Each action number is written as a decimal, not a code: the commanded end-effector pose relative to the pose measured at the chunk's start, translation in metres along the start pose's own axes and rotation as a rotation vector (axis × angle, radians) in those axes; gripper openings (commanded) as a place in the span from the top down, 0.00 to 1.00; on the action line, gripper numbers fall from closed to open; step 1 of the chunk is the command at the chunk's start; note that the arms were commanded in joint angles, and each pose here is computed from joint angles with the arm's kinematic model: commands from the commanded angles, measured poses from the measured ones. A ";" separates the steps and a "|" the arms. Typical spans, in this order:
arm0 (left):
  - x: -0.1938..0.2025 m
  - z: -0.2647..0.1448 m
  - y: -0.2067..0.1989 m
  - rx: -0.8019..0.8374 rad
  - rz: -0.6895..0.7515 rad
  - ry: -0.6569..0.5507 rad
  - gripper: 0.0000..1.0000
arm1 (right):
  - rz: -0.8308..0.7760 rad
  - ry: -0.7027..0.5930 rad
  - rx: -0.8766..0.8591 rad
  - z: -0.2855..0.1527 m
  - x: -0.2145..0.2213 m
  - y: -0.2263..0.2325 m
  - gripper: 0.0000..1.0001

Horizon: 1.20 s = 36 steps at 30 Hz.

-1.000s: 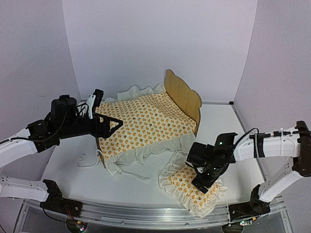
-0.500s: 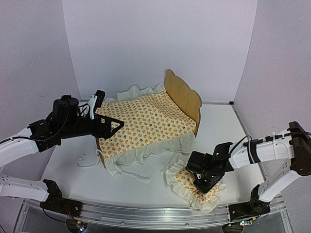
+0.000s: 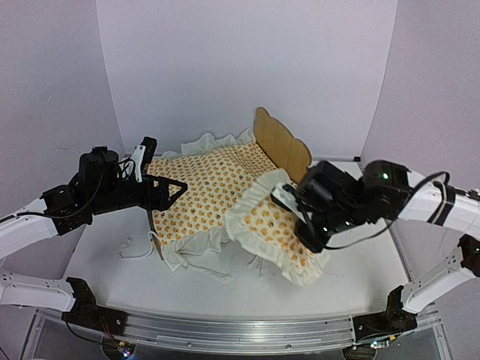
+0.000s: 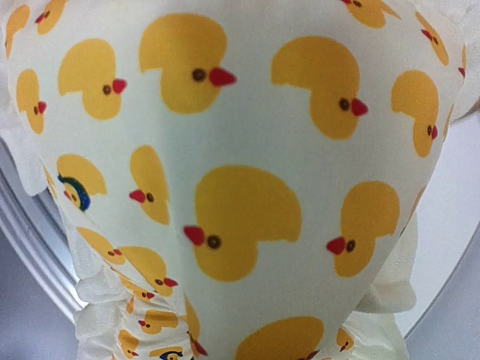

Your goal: Set up the pet bed

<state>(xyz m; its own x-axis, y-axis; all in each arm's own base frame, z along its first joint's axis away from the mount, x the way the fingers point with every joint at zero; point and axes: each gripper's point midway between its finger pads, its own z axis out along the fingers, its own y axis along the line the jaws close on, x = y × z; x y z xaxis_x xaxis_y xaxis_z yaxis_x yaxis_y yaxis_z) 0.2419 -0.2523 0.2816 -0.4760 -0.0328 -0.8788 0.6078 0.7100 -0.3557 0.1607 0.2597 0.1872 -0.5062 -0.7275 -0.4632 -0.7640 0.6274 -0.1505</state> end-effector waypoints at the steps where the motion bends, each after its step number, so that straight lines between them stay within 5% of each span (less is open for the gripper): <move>1: -0.024 -0.011 -0.001 -0.014 -0.037 -0.075 0.15 | -0.174 -0.158 0.262 -0.015 -0.116 -0.034 1.00; 9: -0.021 -0.024 -0.003 0.014 -0.132 -0.091 0.16 | 0.008 -0.204 0.270 0.025 -0.233 -0.087 1.00; 13: -0.015 -0.026 -0.003 0.023 -0.151 -0.079 0.16 | 0.099 -0.209 0.262 0.069 -0.258 -0.113 1.00; 24: -0.002 -0.019 -0.007 0.051 -0.191 -0.026 0.16 | 0.301 -0.105 0.425 0.142 -0.229 -0.206 1.00; 36: 0.001 -0.008 -0.008 0.054 -0.203 0.006 0.16 | 0.392 -0.122 0.521 0.171 -0.224 -0.240 1.00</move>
<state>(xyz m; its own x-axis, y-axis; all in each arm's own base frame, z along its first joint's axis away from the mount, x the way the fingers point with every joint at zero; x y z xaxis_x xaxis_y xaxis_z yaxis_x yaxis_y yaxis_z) 0.2298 -0.2494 0.2658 -0.6189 -0.1300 -0.7746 0.5122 0.6809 -0.5235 0.5068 0.3200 0.1589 -0.6769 -0.4627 -0.5724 -0.3183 0.8852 -0.3392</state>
